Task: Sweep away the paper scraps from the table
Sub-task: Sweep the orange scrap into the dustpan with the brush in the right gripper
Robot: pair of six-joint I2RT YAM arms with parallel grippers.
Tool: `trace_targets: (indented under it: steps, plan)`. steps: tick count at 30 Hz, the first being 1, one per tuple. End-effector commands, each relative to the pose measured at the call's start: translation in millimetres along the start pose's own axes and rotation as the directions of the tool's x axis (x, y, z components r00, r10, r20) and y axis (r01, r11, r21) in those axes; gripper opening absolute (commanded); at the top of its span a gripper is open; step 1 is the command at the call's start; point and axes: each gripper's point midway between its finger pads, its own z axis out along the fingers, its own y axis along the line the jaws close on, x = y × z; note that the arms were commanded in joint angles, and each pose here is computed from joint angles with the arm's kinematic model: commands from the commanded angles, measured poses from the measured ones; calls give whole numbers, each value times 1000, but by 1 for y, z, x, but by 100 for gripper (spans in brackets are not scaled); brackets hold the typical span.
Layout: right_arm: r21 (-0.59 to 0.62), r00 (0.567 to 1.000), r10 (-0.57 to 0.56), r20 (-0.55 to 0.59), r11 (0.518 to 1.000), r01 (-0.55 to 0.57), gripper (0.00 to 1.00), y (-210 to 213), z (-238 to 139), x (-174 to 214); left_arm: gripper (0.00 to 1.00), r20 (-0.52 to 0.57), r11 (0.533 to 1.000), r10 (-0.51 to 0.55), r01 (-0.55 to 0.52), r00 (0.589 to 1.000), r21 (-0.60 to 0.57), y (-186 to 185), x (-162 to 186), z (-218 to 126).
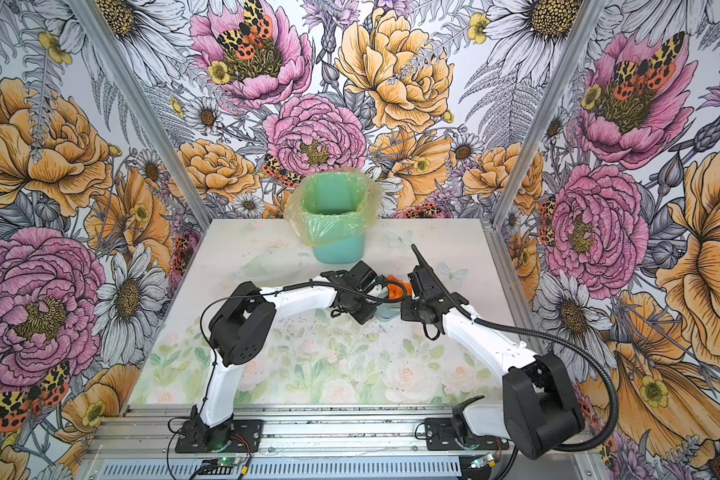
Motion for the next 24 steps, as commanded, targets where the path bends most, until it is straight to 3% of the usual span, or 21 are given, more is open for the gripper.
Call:
trace_targets:
  steps: [1,5,10,16,24]
  plan:
    - [63,991,8,134,998,-17,1,-12,-27,-32,0,17,1000,-5,5,1000,-26,6,-7,-1]
    - [120,957,74,280,987,-111,2,-39,-50,-74,0,16,1000,-1,2,1000,-31,6,-6,-1]
    - [167,919,160,361,958,-233,2,-70,-48,-111,0,17,999,-1,2,1000,-34,5,-6,-1]
    - [172,942,168,291,959,-224,1,-65,-7,-135,0,15,998,4,-3,1000,-61,9,-6,0]
    - [181,981,134,139,971,-158,1,-47,54,-115,0,18,998,-1,2,1000,-69,9,-8,-1]
